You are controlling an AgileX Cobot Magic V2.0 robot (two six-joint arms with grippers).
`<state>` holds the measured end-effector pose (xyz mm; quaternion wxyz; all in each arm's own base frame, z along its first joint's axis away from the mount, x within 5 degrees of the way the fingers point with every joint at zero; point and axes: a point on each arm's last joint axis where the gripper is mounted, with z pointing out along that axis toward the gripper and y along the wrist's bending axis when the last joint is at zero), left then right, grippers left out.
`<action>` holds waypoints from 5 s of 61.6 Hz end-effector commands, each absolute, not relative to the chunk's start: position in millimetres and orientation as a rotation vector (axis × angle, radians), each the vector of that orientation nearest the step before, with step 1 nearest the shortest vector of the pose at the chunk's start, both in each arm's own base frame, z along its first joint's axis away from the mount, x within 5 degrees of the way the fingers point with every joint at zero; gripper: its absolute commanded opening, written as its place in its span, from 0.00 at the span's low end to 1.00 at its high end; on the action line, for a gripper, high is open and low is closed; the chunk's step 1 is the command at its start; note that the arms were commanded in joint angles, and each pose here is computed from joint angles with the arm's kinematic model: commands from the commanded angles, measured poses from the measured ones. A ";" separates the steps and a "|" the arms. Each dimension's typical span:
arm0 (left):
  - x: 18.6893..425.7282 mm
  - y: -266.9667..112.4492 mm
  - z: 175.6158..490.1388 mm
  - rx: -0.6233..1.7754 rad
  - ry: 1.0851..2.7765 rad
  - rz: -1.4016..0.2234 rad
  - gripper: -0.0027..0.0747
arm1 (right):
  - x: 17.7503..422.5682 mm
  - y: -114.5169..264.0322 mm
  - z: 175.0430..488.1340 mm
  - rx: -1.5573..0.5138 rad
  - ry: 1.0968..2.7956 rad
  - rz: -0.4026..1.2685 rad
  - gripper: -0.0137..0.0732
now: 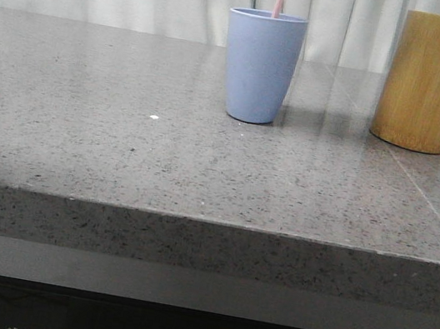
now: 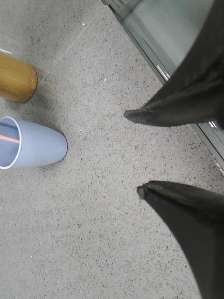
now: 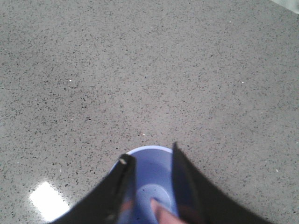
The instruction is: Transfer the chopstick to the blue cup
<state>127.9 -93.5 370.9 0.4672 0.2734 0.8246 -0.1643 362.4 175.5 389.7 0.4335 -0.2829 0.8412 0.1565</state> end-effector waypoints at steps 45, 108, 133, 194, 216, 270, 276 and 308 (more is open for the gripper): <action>128.0 -95.0 387.3 0.624 1.925 -0.448 0.42 | 203.1 71.2 476.9 -0.438 2.065 0.275 0.67; 128.0 -95.0 387.3 0.624 1.925 -0.448 0.01 | 102.3 41.2 388.9 -0.404 2.070 0.278 0.08; 128.1 -95.1 386.8 0.624 1.925 -0.448 0.01 | 102.3 41.2 388.9 -0.404 2.070 0.278 0.08; 53.5 -5.7 214.6 0.054 1.414 -0.117 0.01 | 102.2 41.2 389.0 -0.404 2.070 0.279 0.08; 53.8 -5.8 213.9 0.055 1.422 -0.117 0.01 | 102.2 41.2 389.0 -0.404 2.070 0.279 0.08; 53.8 -5.8 213.9 0.055 1.422 -0.117 0.01 | 66.9 10.1 305.1 -0.106 1.644 0.105 0.08; 53.8 -5.8 213.9 0.055 1.422 -0.117 0.01 | 57.7 7.1 272.5 -0.020 1.569 0.134 0.08; 53.8 -5.8 213.9 0.055 1.422 -0.117 0.01 | 54.8 1.9 204.2 0.062 1.507 0.112 0.08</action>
